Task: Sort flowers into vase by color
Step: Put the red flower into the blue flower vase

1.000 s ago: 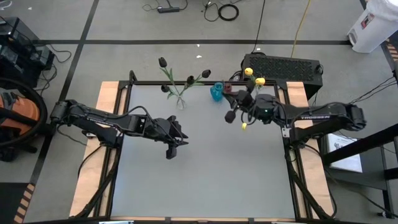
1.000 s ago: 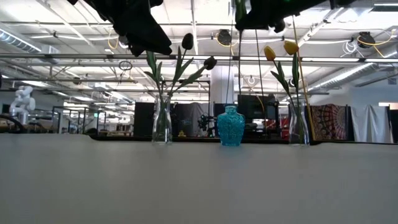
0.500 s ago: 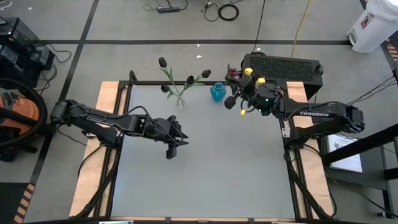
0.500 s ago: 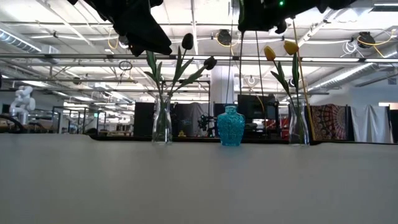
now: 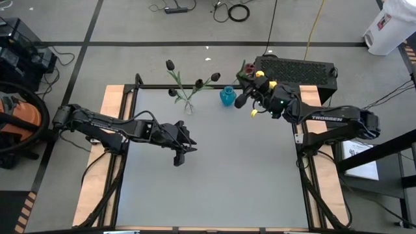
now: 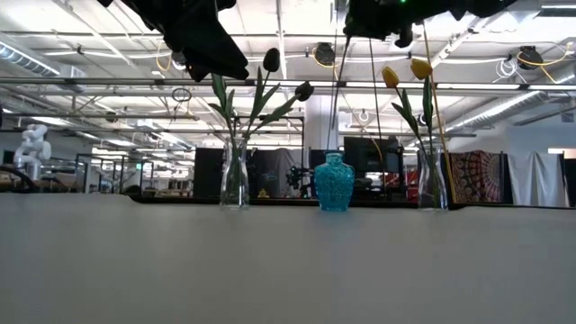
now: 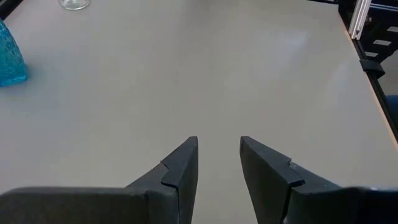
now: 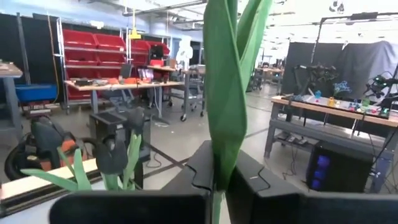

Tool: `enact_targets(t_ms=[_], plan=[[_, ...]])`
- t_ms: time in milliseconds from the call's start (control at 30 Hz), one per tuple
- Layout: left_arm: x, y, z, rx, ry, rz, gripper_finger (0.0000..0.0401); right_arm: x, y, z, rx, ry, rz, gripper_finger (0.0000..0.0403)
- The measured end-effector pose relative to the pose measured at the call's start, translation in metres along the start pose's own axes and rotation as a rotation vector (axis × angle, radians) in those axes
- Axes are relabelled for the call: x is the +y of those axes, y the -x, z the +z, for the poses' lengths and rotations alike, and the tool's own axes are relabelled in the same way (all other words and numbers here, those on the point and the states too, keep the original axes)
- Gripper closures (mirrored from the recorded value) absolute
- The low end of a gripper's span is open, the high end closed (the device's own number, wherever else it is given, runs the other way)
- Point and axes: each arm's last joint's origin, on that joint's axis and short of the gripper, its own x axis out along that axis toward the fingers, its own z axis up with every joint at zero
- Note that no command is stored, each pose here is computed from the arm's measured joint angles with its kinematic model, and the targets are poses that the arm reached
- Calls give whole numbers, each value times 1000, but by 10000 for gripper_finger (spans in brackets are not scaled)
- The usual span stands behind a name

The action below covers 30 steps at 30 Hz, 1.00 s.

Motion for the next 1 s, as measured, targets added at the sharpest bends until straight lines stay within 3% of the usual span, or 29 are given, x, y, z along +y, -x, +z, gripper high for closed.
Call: enact_targets(t_ms=[500,1000], plan=[[0,0,0,1,0,0,276,6,-38,-18,117,73,-46,390],[0,0,0,1,0,0,276,1,-50,-33,158,99,-79,390]])
